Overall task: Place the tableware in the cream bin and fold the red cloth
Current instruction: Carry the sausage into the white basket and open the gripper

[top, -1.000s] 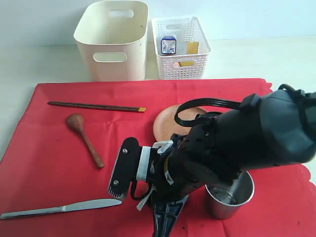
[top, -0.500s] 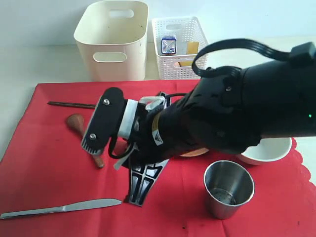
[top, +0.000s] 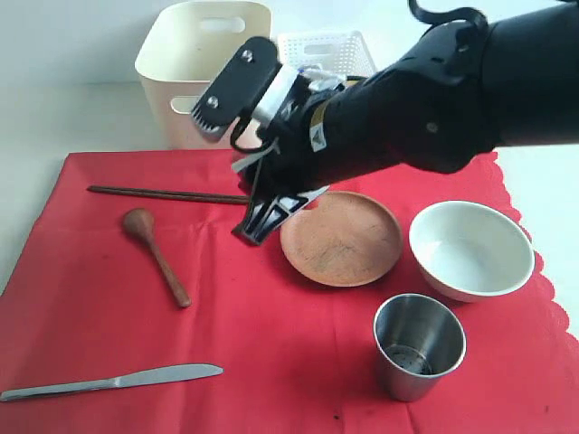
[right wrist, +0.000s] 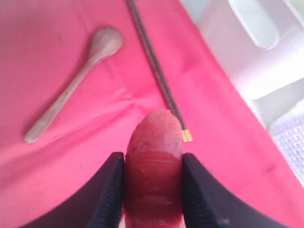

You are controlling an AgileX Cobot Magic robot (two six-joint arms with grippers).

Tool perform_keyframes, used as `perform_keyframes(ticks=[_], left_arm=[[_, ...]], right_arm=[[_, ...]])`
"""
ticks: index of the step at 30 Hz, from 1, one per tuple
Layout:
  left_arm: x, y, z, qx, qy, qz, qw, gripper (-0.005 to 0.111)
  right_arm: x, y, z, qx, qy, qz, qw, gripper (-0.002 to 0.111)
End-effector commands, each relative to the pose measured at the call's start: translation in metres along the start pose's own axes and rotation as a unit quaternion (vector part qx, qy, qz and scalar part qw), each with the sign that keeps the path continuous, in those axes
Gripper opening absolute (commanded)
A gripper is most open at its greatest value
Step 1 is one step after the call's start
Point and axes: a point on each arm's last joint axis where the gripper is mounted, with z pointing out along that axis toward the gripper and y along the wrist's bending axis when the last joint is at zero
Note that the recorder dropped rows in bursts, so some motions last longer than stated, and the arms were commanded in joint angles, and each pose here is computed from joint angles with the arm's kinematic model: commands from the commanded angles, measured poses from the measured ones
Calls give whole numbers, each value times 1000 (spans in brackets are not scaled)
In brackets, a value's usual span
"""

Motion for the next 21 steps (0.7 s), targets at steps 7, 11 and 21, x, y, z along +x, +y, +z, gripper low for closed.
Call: perform_keyframes(ticks=[7, 11, 21], left_arm=[[-1, 0, 0, -1, -4, 1, 1000, 0], [-1, 0, 0, -1, -4, 1, 1000, 0], [-1, 0, 0, -1, -4, 1, 1000, 0]], right_arm=[[2, -62, -8, 77, -74, 106, 989, 0], [9, -82, -10, 100, -84, 139, 982, 0], [26, -121, -17, 148, -98, 186, 966, 0]])
